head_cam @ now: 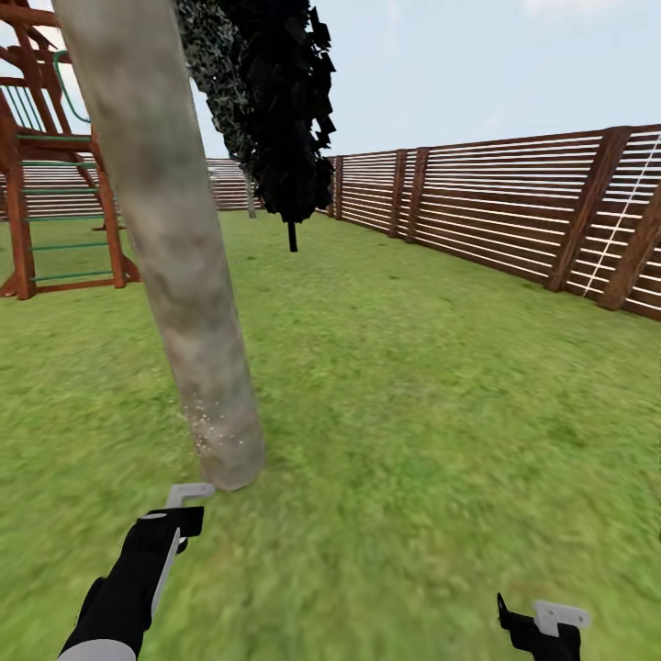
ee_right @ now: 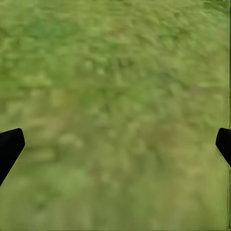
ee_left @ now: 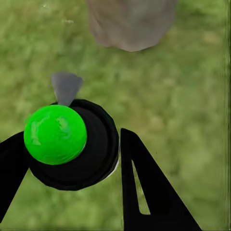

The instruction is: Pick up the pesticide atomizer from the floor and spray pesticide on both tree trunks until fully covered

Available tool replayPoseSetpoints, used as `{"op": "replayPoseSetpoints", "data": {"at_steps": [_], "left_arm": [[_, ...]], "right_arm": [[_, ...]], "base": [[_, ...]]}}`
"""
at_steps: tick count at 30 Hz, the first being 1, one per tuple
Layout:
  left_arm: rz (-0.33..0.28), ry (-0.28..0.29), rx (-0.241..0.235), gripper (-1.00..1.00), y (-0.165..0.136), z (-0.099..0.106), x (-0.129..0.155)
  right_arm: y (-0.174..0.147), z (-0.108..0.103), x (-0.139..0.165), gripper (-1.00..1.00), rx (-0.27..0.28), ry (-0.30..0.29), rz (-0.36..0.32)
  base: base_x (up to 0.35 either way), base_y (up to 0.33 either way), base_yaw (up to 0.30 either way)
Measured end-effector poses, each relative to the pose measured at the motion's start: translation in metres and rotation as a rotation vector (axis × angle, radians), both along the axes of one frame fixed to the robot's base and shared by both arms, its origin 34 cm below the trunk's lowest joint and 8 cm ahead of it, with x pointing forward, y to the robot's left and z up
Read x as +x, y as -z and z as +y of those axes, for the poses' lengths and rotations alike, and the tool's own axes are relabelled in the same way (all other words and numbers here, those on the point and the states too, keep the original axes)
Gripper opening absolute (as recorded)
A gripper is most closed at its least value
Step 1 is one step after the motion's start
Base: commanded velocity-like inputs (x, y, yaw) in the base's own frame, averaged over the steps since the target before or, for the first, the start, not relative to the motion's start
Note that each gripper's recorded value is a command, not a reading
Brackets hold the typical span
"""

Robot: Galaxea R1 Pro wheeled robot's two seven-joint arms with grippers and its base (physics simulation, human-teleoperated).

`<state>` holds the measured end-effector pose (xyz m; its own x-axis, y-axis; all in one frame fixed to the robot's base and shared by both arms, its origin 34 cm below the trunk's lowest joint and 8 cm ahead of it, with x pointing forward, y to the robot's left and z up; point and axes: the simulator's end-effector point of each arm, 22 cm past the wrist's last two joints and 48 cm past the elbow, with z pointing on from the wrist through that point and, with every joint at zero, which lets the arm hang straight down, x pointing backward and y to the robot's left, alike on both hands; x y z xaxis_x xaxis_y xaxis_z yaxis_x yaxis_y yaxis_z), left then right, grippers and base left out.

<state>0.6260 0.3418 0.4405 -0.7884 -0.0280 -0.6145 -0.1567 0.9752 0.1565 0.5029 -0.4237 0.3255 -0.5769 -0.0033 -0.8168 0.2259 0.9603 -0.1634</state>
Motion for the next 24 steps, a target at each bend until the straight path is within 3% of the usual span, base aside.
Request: {"op": "replayPoseSetpoints", "data": {"at_steps": [11,24], "left_arm": [[0.0,-0.003,0.002,-1.0,-0.0001,0.0021,-0.0004],[-0.004,-0.003,0.003,-1.0,-0.0024,0.0024,0.0]], "right_arm": [[0.0,0.0001,0.0,1.0,0.0,0.0,0.0],[-0.002,0.0002,0.0014,1.0,0.0,-0.001,-0.005]], "base": [[0.083,-0.275,0.022],[0.082,-0.275,0.253]]}}
